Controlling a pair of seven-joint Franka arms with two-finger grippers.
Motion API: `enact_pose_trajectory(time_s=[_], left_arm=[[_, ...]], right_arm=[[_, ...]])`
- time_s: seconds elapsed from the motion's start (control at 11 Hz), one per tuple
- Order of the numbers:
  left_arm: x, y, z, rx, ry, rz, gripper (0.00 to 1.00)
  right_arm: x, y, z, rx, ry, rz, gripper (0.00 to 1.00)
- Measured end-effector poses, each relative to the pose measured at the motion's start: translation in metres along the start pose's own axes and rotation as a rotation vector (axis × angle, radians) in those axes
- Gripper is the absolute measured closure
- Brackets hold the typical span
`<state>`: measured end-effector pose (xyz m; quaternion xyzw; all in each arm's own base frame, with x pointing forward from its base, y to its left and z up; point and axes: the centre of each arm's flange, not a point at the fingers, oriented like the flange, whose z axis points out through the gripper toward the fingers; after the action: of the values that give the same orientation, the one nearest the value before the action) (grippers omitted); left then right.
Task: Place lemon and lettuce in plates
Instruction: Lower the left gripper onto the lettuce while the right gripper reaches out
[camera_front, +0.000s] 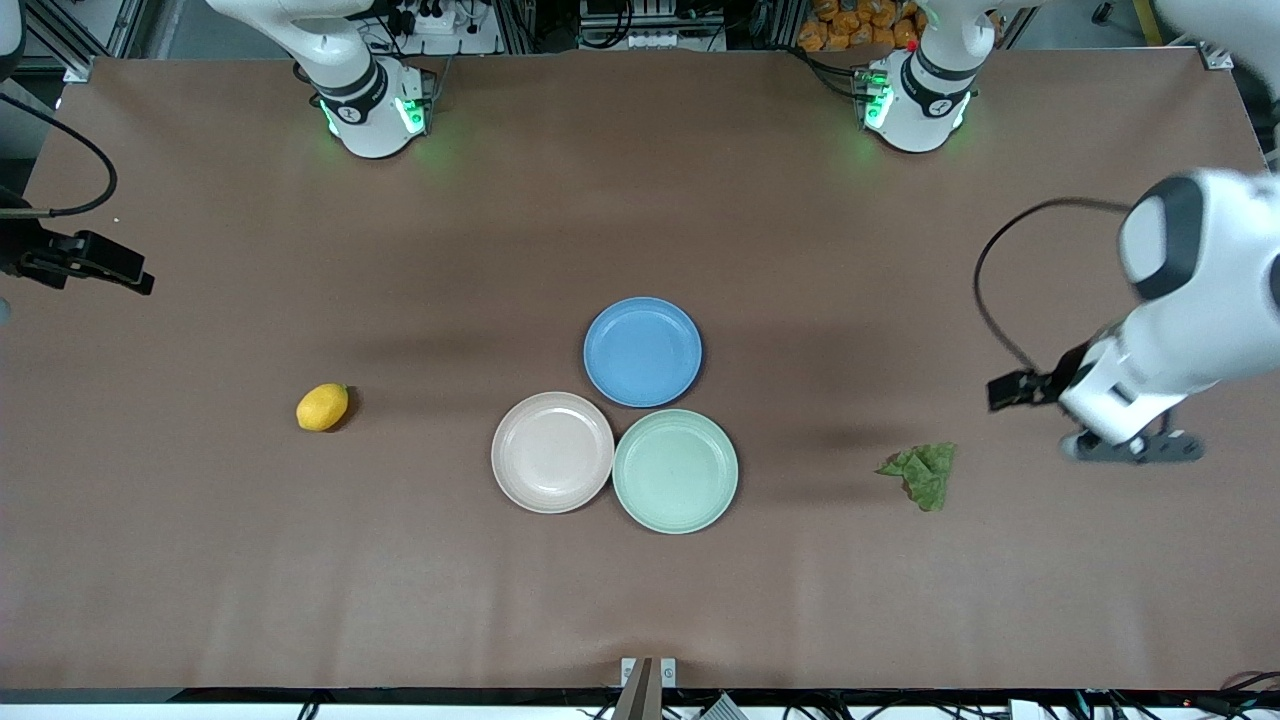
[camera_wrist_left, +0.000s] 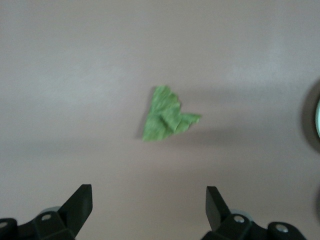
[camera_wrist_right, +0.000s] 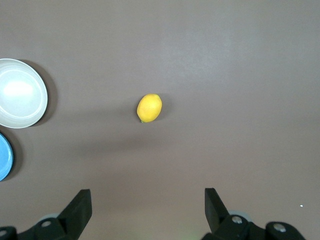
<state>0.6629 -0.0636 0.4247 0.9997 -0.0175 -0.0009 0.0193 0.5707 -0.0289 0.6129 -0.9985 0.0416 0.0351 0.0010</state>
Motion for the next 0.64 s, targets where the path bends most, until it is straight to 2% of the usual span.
enact_pose_trajectory(time_s=[0.18,0.36,0.64], left_arm=[[0.02,0.017,0.059,-0.012,0.035,0.028,0.0],[0.028,0.036,0.11,0.019,0.035,0.085,0.0],[0.03,0.042,0.15,0.032,0.026,0.106,0.0]], right_arm=[[0.001,-0.001,0.004,0.007,-0.007,-0.001,0.0],[0.003,-0.002,0.008,0.006,-0.014,-0.002,0.0],[0.008,-0.003,0.025,0.007,-0.019,-0.002,0.0]])
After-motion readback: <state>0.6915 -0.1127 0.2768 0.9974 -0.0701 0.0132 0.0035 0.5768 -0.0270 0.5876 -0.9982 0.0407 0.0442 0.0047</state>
